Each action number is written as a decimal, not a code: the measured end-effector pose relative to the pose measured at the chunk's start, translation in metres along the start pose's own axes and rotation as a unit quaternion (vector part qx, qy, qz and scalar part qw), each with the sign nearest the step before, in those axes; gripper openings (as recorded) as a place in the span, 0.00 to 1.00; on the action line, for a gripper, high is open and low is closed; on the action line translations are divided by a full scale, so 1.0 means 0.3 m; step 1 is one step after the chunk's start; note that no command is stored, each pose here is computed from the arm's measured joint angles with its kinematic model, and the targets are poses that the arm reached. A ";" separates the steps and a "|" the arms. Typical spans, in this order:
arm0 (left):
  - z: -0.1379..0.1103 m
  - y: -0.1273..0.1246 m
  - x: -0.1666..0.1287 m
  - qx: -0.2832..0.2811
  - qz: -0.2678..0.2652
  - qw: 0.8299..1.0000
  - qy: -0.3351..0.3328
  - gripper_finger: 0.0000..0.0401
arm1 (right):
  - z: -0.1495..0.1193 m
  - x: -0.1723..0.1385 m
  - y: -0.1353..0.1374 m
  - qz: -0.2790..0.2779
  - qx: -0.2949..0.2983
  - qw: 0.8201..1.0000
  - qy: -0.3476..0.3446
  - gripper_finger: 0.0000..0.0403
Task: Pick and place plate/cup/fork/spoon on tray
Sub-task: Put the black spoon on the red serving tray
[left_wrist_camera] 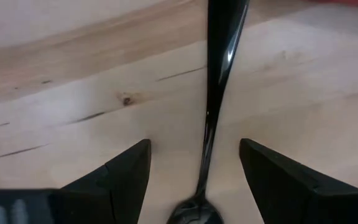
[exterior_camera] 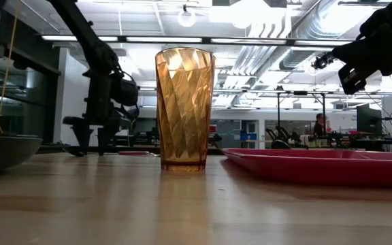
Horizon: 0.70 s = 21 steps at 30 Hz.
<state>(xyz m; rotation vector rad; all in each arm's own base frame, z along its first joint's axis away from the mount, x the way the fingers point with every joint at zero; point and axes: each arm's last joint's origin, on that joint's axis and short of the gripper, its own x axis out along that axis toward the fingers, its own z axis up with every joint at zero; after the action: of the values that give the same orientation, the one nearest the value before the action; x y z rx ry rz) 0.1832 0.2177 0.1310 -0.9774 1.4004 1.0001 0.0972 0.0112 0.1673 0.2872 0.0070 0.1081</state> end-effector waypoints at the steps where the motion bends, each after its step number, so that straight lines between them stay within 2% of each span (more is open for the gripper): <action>1: -0.006 0.002 0.009 -0.001 -0.001 1.000 0.002 0.59 | 0.000 0.000 0.000 0.000 0.000 1.000 0.000 0.00; 4: -0.020 -0.005 0.013 0.009 0.004 1.000 -0.002 0.57 | 0.000 0.000 0.000 0.000 0.000 1.000 0.000 0.00; 7: -0.024 -0.015 0.012 -0.001 -0.002 1.000 -0.004 0.47 | 0.000 0.000 0.000 -0.001 0.000 1.000 0.000 0.00; 14: -0.032 -0.038 0.010 0.003 -0.006 1.000 -0.014 0.07 | 0.000 0.000 0.000 0.001 0.000 1.000 0.000 0.00; 15: -0.033 -0.040 0.007 0.004 -0.007 1.000 -0.016 0.04 | 0.000 0.000 0.000 0.001 0.000 1.000 0.000 0.00; 21: -0.056 -0.040 -0.083 0.018 -0.009 0.999 -0.032 0.02 | 0.000 0.000 0.000 0.001 0.000 1.000 0.000 0.00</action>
<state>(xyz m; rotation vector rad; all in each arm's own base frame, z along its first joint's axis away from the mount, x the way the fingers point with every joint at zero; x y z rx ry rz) 0.1909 0.1988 0.1558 -0.9223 1.3505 0.9809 0.0972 0.0112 0.1673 0.2873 0.0076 0.1099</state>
